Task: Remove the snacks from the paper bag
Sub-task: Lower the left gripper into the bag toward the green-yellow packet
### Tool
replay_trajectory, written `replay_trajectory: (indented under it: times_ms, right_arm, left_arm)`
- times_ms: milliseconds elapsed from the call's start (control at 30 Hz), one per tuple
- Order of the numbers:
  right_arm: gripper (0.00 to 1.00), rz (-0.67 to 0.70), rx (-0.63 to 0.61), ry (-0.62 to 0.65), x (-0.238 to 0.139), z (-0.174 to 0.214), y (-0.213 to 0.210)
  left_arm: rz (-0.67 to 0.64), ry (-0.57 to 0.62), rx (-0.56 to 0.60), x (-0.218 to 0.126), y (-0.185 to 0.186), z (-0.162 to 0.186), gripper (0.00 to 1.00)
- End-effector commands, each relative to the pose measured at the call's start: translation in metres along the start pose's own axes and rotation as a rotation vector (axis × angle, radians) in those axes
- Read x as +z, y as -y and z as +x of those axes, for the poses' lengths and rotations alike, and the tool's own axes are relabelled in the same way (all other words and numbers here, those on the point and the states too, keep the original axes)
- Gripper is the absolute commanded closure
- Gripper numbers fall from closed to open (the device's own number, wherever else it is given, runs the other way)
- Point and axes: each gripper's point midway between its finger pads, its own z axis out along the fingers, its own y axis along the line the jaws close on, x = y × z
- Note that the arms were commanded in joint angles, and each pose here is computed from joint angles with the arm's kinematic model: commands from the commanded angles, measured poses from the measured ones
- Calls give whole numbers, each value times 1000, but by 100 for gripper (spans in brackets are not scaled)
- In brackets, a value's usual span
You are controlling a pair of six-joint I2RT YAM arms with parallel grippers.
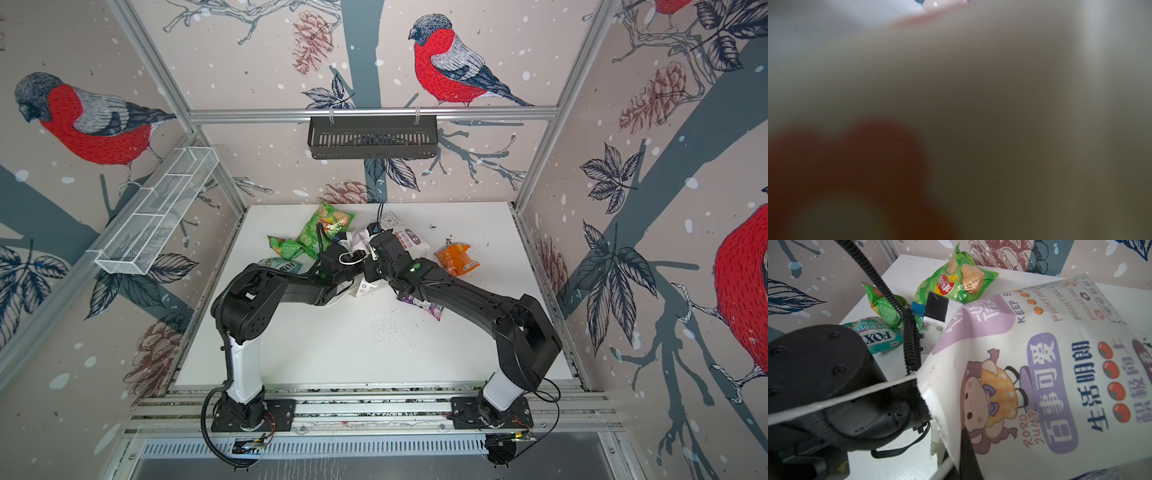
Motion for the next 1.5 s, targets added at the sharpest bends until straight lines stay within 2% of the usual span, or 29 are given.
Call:
replay_trajectory:
  times_ms: [0, 100, 167, 267, 333, 400, 633, 833, 967, 1467]
  right_arm:
    - [100, -106, -33, 40, -6, -9, -19]
    - [100, -129, -33, 36, -5, -7, -19]
    - [100, -127, -26, 30, -2, -4, -15]
    - [100, -137, -18, 38, -3, -4, -12]
    - [100, -138, -13, 49, -6, -5, -10]
    - [100, -136, -3, 56, -9, -5, -6]
    - [100, -103, 27, 61, -15, 0, 9]
    - [100, -67, 49, 65, -18, 3, 21]
    - [100, -59, 59, 64, -17, 2, 24]
    - [100, -36, 85, 86, -20, -5, 32]
  left_arm:
    - [-27, 58, -29, 12, 1, -11, 22]
    - [-38, 86, -41, 20, 2, -11, 30]
    - [-41, 90, -54, 23, 2, -10, 46]
    - [-45, 77, -67, 28, -1, -6, 76]
    - [-52, 75, -70, 28, -3, -5, 85]
    - [-56, 79, -68, 26, -3, -5, 99]
    - [-71, 111, -13, 12, 6, -17, 100]
    - [-97, 158, 44, -15, 13, -29, 100]
    - [-90, 143, 55, -18, 18, -29, 100]
    - [-122, 220, 124, -79, 31, -46, 100]
